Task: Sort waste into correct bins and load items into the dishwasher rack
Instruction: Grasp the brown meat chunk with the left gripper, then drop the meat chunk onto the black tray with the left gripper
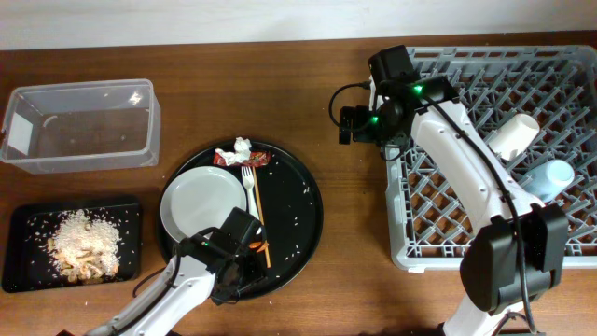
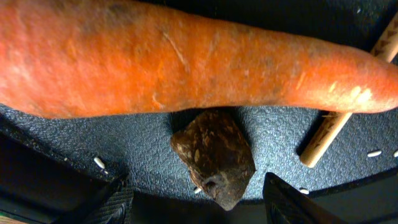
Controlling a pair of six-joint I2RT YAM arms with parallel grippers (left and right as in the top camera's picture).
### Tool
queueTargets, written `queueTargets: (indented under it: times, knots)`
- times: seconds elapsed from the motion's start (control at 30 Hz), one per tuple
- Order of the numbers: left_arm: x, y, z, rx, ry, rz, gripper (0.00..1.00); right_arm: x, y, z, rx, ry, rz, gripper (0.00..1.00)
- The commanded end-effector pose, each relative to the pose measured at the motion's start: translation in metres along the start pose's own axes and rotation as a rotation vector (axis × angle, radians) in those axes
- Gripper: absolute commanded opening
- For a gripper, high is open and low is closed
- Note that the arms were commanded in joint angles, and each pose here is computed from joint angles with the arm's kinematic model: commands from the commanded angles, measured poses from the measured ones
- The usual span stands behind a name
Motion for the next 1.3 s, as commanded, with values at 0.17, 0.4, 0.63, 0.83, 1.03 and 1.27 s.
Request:
queueTargets:
  times: [0.17,0.4,0.63,0.83,1.03,1.27]
  knots:
    - [-0.014,-0.009,-0.001,-0.025,0.01,-0.086,0.58,-0.005,0.007,-0.001,0.003,-0.009,-0.026,0.99]
    - [-0.014,-0.017,-0.004,-0.04,0.012,-0.058,0.43,-0.005,0.007,-0.001,0.003,-0.01,-0.026,0.99]
    - [-0.014,-0.008,-0.004,-0.069,0.013,-0.048,0.25,-0.005,0.007,-0.001,0.003,-0.01,-0.026,0.99]
    - [-0.018,0.034,-0.014,-0.116,0.01,-0.056,0.25,-0.005,0.007,-0.001,0.003,-0.01,-0.026,0.99]
    - [-0.077,0.107,-0.011,-0.043,0.094,-0.259,0.26,-0.005,0.007,-0.001,0.003,-0.01,-0.026,0.99]
    - [-0.172,0.14,0.113,-0.038,0.635,-0.417,0.26,-0.005,0.007,-0.001,0.003,-0.01,-0.026,0.99]
Point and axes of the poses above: each gripper's point midway between its finger pads, its own y axis back along the fingers, its own z axis along the line the jaws close on, x = y × z, the point moved 4 cm from there along y, back along the fingers, and after that the axes turned 7 degrees about y, right-handed, at the moved point
